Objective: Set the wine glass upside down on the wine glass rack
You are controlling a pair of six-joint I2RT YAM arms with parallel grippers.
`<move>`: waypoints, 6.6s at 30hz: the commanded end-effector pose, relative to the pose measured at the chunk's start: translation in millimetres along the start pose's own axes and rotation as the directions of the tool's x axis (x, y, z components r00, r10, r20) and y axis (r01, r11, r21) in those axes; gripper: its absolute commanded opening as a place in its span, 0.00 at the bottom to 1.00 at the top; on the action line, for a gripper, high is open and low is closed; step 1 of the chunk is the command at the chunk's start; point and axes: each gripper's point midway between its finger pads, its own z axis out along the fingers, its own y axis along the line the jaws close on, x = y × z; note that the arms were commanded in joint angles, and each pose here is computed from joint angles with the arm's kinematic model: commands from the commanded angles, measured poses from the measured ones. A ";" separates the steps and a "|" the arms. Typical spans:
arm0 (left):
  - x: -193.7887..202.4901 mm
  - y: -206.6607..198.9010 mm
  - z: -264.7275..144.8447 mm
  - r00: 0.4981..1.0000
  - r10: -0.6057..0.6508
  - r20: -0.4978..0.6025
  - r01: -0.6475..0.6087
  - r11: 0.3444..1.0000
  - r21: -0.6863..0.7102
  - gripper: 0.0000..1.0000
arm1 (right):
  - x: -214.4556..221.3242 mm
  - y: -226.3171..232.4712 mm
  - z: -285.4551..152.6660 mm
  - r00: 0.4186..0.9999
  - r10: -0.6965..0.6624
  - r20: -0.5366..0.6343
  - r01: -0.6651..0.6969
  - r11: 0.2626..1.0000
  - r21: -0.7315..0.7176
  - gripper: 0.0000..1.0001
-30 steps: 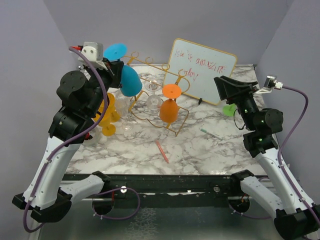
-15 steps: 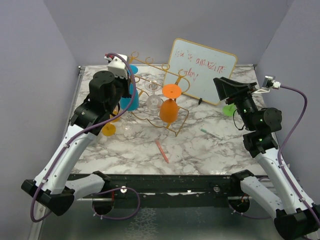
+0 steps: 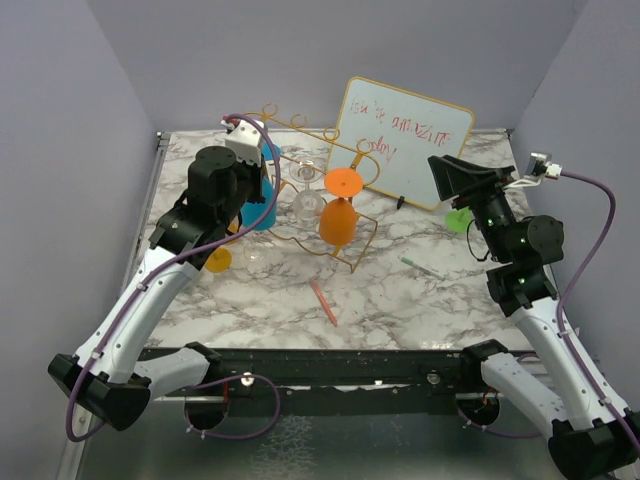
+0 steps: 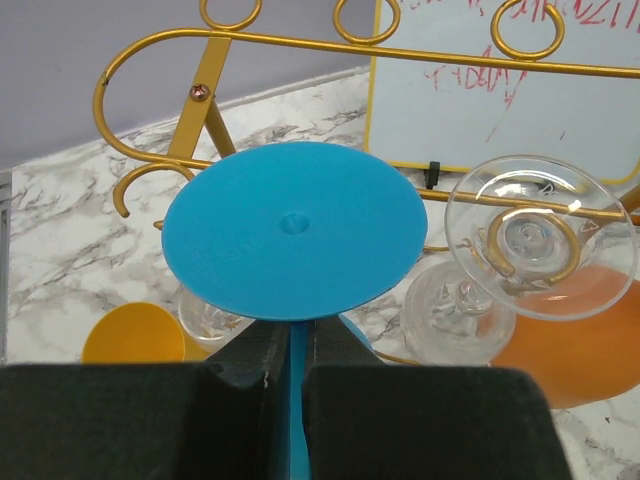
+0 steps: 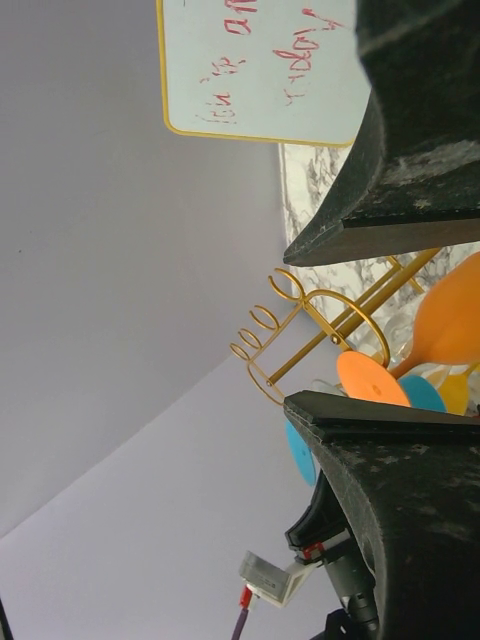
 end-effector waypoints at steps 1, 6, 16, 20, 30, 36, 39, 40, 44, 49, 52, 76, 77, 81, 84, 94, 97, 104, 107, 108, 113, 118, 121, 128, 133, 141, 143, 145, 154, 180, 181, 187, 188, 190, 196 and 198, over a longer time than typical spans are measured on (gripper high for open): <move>7.2 -9.7 5.7 1.000 0.007 -0.007 -0.006 0.998 0.066 0.00 | -10.1 2.6 -1.5 0.999 -0.021 0.026 0.021 1.000 0.013 0.58; 18.2 -9.1 12.8 0.999 0.007 -0.039 -0.004 0.998 0.063 0.00 | -11.6 3.0 -2.3 0.999 -0.024 0.030 0.024 1.000 0.016 0.58; 31.9 -6.5 20.5 0.997 -0.015 -0.076 0.019 0.999 0.050 0.00 | -11.4 1.7 -1.9 0.999 -0.026 0.028 0.025 0.999 0.022 0.58; 36.6 -5.3 19.7 0.996 -0.026 -0.088 0.030 0.998 0.046 0.00 | -10.0 0.5 -1.2 0.999 -0.024 0.025 0.023 0.999 0.025 0.58; 32.6 -9.6 7.5 0.989 -0.101 -0.112 0.108 0.993 0.056 0.00 | -7.6 -0.1 0.9 1.000 -0.010 0.019 0.010 1.000 0.024 0.58; 24.6 -9.5 -0.5 0.984 -0.143 -0.102 0.149 0.988 0.051 0.00 | -6.1 -0.2 0.9 1.000 -0.002 0.015 0.002 1.000 0.021 0.58; 30.3 -7.9 1.1 0.985 -0.135 -0.107 0.140 0.989 0.043 0.00 | -4.8 -0.2 0.8 1.000 0.002 0.012 -0.002 1.000 0.020 0.58; 33.6 -7.8 2.3 0.985 -0.132 -0.112 0.138 0.990 0.042 0.00 | -5.0 0.3 0.4 1.000 0.002 0.012 -0.003 1.000 0.018 0.58; 42.4 -8.1 8.1 0.985 -0.127 -0.114 0.132 0.990 0.041 0.00 | -5.9 0.7 -0.4 1.000 0.002 0.014 -0.002 1.000 0.018 0.58; 45.7 -9.6 13.9 0.986 -0.128 -0.110 0.134 0.990 0.047 0.00 | -7.5 1.7 -2.2 1.000 -0.001 0.017 0.001 1.000 0.019 0.58; 42.8 -13.4 15.5 0.988 -0.130 -0.089 0.136 0.988 0.071 0.00 | -8.3 2.1 -3.1 1.000 -0.004 0.018 0.003 1.000 0.020 0.58; 36.7 -16.7 -10.4 0.989 -0.140 -0.047 0.145 0.983 0.117 0.53 | -6.6 -3.3 -3.9 1.000 -0.013 -0.006 0.013 0.998 0.058 0.58; 36.3 -15.7 -14.7 0.988 -0.145 -0.046 0.149 0.982 0.114 0.56 | -4.5 -5.1 -3.9 1.000 -0.012 -0.014 0.013 0.998 0.066 0.58; 34.3 -7.0 -34.5 0.985 -0.171 -0.035 0.173 0.982 0.076 0.71 | 5.4 -16.4 -5.6 0.998 -0.007 -0.059 0.014 0.993 0.120 0.59; 40.3 0.8 -43.6 0.979 -0.196 -0.052 0.197 0.980 0.029 0.97 | 16.1 -23.1 -8.7 0.994 -0.021 -0.109 0.036 0.989 0.140 0.59; 68.5 12.1 -47.9 0.948 -0.287 -0.138 0.277 0.957 -0.091 0.65 | 30.3 -41.8 -22.5 0.985 -0.028 -0.172 0.066 0.972 0.225 0.59; 81.6 17.1 -39.4 0.938 -0.306 -0.164 0.284 0.948 -0.146 0.46 | 31.8 -42.7 -23.7 0.983 -0.025 -0.184 0.068 0.970 0.233 0.59; 107.3 27.7 -16.9 0.919 -0.340 -0.198 0.285 0.922 -0.261 0.41 | 29.0 -42.1 -26.1 0.982 -0.026 -0.188 0.072 0.967 0.244 0.59; 107.0 25.7 -8.4 0.921 -0.338 -0.192 0.286 0.924 -0.253 0.41 | 29.7 -42.0 -26.6 0.982 -0.022 -0.189 0.068 0.967 0.245 0.59; 105.5 25.4 -6.4 0.923 -0.335 -0.187 0.285 0.925 -0.250 0.41 | 30.2 -42.2 -26.8 0.981 -0.020 -0.191 0.068 0.967 0.245 0.59; 105.1 27.3 1.8 0.936 -0.304 -0.179 0.256 0.934 -0.249 0.40 | 32.6 -44.8 -28.2 0.980 -0.017 -0.196 0.067 0.965 0.254 0.59; 117.4 29.2 10.9 0.938 -0.281 -0.205 0.223 0.938 -0.264 0.40 | 31.7 -46.3 -28.8 0.981 -0.021 -0.194 0.072 0.962 0.262 0.59; 123.3 31.9 17.0 0.941 -0.261 -0.214 0.199 0.940 -0.276 0.38 | 31.8 -46.5 -28.9 0.981 -0.021 -0.195 0.073 0.962 0.263 0.59; 133.6 35.5 18.1 0.942 -0.241 -0.235 0.168 0.941 -0.292 0.31 | 32.4 -45.8 -27.2 0.980 -0.018 -0.199 0.071 0.963 0.260 0.59; 150.5 30.4 13.0 0.930 -0.226 -0.290 0.150 0.953 -0.263 0.23 | 33.5 -45.4 -25.0 0.978 -0.016 -0.206 0.070 0.964 0.256 0.59; 154.5 21.8 5.9 0.912 -0.208 -0.354 0.137 0.967 -0.214 0.00 | 33.8 -40.4 -21.7 0.977 -0.005 -0.214 0.057 0.969 0.239 0.59; 142.9 17.3 0.9 0.915 -0.202 -0.348 0.146 0.973 -0.181 0.00 | 32.0 -38.3 -20.7 0.977 -0.003 -0.214 0.055 0.971 0.235 0.59; 127.7 12.7 -6.7 0.922 -0.192 -0.336 0.153 0.978 -0.140 0.00 | 28.9 -35.4 -19.2 0.978 -0.002 -0.209 0.051 0.972 0.229 0.59; 94.6 -9.9 -52.5 0.911 -0.135 -0.389 0.163 0.986 0.040 0.00 | 28.6 -34.8 -21.9 0.976 0.013 -0.216 0.040 0.969 0.242 0.59; 4.4 -145.7 -161.6 0.976 -0.040 -0.212 0.208 0.426 0.881 0.00 | 42.9 -83.3 -42.2 0.967 0.171 -0.191 -0.039 0.835 0.549 0.74; -6.9 -148.1 -167.3 0.979 -0.061 -0.192 0.201 0.399 0.895 0.00 | 42.7 -80.4 -42.2 0.966 0.169 -0.194 -0.041 0.844 0.535 0.76; -82.3 -153.8 -191.5 0.967 -0.252 -0.030 0.110 0.310 0.944 0.00 | 30.5 -36.4 -34.0 0.969 0.087 -0.233 -0.011 0.951 0.310 0.82; -94.2 -153.1 -193.1 0.956 -0.292 -0.012 0.107 0.308 0.945 0.00 | 27.8 -27.6 -32.9 0.969 0.064 -0.238 0.001 0.965 0.261 0.82; -116.4 -150.4 -191.1 0.930 -0.368 0.013 0.114 0.320 0.941 0.00 | 20.2 -12.0 -31.9 0.972 0.020 -0.234 0.024 0.983 0.183 0.84; -149.0 -142.0 -146.7 0.867 -0.496 0.041 0.188 0.402 0.896 0.00 | -11.2 19.4 -30.3 0.986 -0.066 -0.152 0.075 0.996 0.057 0.90; -158.5 -139.6 -138.2 0.843 -0.535 0.057 0.198 0.407 0.892 0.00 | -21.2 31.9 -26.7 0.988 -0.098 -0.121 0.099 0.995 -0.001 0.91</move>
